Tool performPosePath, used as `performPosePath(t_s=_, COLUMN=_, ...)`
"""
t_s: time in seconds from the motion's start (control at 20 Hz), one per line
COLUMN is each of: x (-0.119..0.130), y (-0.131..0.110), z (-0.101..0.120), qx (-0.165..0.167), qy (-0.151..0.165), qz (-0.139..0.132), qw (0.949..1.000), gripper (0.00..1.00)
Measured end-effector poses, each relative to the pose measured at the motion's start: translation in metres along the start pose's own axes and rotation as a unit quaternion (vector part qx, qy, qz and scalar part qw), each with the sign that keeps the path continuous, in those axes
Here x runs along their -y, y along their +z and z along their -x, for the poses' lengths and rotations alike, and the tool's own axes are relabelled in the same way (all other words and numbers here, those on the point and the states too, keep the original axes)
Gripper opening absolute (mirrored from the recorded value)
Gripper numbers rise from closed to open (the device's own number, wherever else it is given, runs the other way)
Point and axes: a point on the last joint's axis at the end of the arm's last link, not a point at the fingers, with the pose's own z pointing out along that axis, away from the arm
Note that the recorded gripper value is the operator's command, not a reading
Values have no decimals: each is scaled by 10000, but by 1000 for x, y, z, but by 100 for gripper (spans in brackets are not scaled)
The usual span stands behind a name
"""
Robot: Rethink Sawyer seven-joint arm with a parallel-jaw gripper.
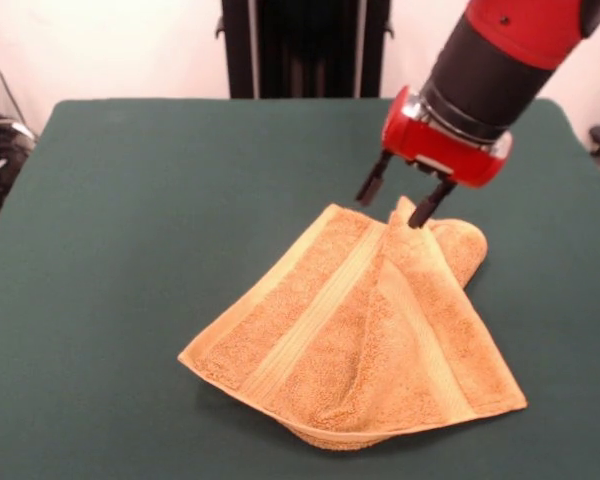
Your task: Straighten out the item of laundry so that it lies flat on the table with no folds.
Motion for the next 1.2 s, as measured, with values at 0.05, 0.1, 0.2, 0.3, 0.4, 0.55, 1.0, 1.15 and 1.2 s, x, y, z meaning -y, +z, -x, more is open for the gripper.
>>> performPosePath(t_s=0.05, x=1, y=5, z=-4, qx=-7, qy=19, qz=6, qw=10000, gripper=100)
performPosePath(t_s=0.1, x=1, y=9, z=-6, qx=-22, qy=35, qz=8, qw=10000, gripper=100)
performPosePath(t_s=0.2, x=0, y=15, z=-11, qx=-48, qy=64, qz=12, qw=10000, gripper=100)
performPosePath(t_s=0.3, x=-1, y=20, z=-13, qx=-73, qy=104, qz=19, qw=9999, gripper=100)
performPosePath(t_s=0.4, x=-4, y=23, z=-15, qx=-110, qy=182, qz=33, qw=9998, gripper=100)
performPosePath(t_s=0.55, x=-8, y=25, z=-18, qx=-158, qy=334, qz=61, qw=9993, gripper=100)
performPosePath(t_s=1.0, x=-18, y=8, z=-39, qx=-260, qy=669, qz=148, qw=9973, gripper=100)
performPosePath(t_s=1.15, x=-20, y=-3, z=-50, qx=-277, qy=689, qz=164, qw=9971, gripper=100)
performPosePath(t_s=1.2, x=-21, y=-6, z=-53, qx=-281, qy=685, qz=167, qw=9971, gripper=100)
